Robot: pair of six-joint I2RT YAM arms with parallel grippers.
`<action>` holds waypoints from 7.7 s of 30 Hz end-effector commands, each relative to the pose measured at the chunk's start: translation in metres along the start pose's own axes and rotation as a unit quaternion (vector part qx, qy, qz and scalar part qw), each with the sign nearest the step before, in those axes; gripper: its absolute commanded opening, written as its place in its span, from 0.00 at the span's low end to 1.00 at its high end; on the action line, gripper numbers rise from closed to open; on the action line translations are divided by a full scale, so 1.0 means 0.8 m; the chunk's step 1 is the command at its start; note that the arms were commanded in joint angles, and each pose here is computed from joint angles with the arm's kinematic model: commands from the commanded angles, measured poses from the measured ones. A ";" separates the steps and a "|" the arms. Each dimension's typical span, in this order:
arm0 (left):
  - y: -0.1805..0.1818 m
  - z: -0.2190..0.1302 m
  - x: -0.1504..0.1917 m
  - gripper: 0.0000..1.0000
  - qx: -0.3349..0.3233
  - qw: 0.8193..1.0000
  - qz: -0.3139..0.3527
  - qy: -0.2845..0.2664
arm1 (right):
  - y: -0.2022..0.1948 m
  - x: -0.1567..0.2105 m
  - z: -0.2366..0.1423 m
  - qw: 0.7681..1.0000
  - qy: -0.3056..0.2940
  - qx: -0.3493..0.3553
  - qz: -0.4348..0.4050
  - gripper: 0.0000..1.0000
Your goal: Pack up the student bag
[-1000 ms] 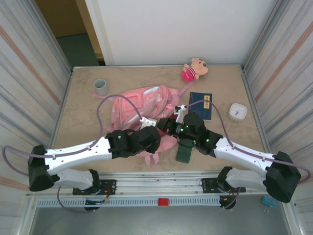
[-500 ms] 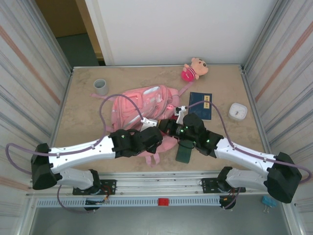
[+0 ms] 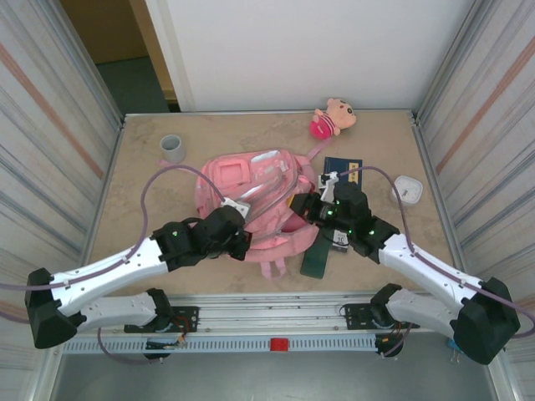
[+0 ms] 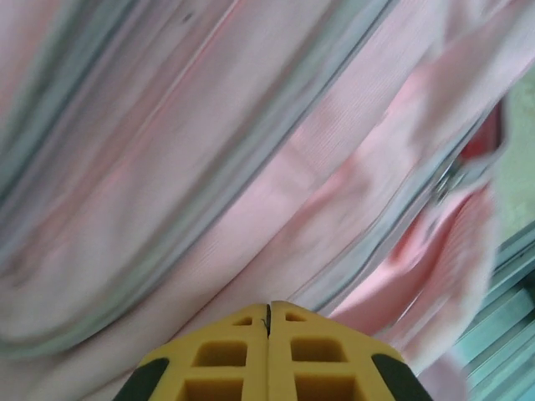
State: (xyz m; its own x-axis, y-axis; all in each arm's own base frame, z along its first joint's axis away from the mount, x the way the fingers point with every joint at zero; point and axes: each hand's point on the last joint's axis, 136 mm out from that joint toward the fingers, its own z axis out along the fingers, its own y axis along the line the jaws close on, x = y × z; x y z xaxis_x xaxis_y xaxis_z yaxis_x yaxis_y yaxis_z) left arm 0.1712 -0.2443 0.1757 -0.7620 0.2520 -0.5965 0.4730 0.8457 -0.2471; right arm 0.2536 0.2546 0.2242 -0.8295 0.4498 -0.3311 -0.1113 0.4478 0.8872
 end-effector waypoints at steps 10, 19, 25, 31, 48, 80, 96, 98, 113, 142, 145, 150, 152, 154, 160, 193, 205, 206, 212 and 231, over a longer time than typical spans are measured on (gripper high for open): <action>-0.060 -0.006 -0.024 0.35 0.077 0.996 0.042 -0.026 | 0.080 -0.009 -0.019 0.995 -0.016 -0.092 -0.040 0.05; -0.060 0.007 -0.026 0.44 -0.027 0.996 0.076 -0.048 | 0.094 0.004 -0.003 0.994 0.001 -0.099 -0.047 0.05; -0.067 0.027 -0.028 0.46 -0.047 0.994 0.088 -0.041 | 0.104 0.005 -0.007 0.993 -0.002 -0.109 -0.050 0.05; -0.048 0.043 -0.020 0.44 -0.106 0.992 0.069 -0.021 | 0.112 0.011 -0.011 0.992 0.001 -0.117 -0.052 0.05; -0.061 0.037 -0.019 0.00 0.067 0.997 -0.004 -0.032 | 0.092 0.009 -0.009 0.993 0.008 -0.102 -0.053 0.05; -0.060 -0.004 -0.030 0.00 0.176 0.983 0.011 -0.041 | 0.052 0.029 0.026 0.996 0.035 -0.075 -0.019 0.52; 0.014 0.018 0.024 0.43 -0.069 0.982 0.168 0.042 | 0.081 0.015 0.013 0.995 0.027 -0.085 -0.041 0.38; 0.021 0.018 0.027 0.43 -0.081 0.981 0.169 0.044 | 0.085 0.014 0.012 0.995 0.027 -0.088 -0.041 0.38; 0.023 0.034 0.023 0.09 -0.057 0.989 0.137 0.030 | 0.082 0.006 0.008 0.995 0.029 -0.088 -0.041 0.37; 0.053 0.027 0.048 0.00 0.015 0.997 0.027 0.066 | 0.038 0.006 -0.009 0.998 0.023 -0.041 -0.042 0.18; 0.066 0.023 0.049 0.00 -0.007 0.997 0.037 0.064 | 0.046 -0.009 -0.027 0.997 0.027 -0.056 -0.045 0.16; 0.063 0.030 0.043 0.00 0.006 0.997 0.046 0.058 | 0.049 -0.025 -0.036 0.997 0.032 -0.069 -0.031 0.23; 0.044 0.031 0.029 0.00 0.045 0.997 0.045 0.037 | 0.048 -0.023 -0.036 0.997 0.023 -0.070 -0.017 0.43; 0.030 0.030 0.016 0.00 0.075 0.997 0.034 0.013 | 0.040 -0.016 -0.032 0.997 -0.001 -0.071 -0.001 0.59; 0.022 0.030 0.006 0.00 0.093 0.995 0.030 -0.008 | 0.015 0.006 -0.023 0.997 -0.049 -0.053 0.026 0.56; 0.201 0.055 -0.045 0.00 -0.089 0.983 -0.051 -0.152 | 0.193 -0.070 -0.092 0.960 0.143 -0.211 -0.117 0.05; 0.209 0.076 -0.067 0.30 -0.072 0.984 -0.061 -0.154 | 0.200 -0.072 -0.093 0.958 0.147 -0.216 -0.120 0.04; 0.204 0.071 -0.071 0.38 -0.063 0.984 -0.061 -0.155 | 0.199 -0.071 -0.092 0.958 0.147 -0.215 -0.119 0.04; 0.170 0.013 -0.086 0.59 -0.017 0.979 -0.066 -0.193 | 0.194 -0.073 -0.088 0.960 0.142 -0.209 -0.119 0.04; -0.006 -0.059 -0.160 0.99 0.003 0.877 0.412 -0.248 | 0.196 -0.033 -0.056 0.950 0.187 -0.205 -0.141 0.05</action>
State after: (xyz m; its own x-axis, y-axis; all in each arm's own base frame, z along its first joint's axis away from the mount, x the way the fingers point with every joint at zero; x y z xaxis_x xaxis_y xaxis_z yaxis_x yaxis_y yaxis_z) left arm 0.2247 -0.2593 0.3012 0.0573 0.3911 -0.9186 0.8257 0.4987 0.2638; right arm 0.2410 0.2743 0.3493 -0.9303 0.0244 -0.3659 -0.3543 0.1980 0.9139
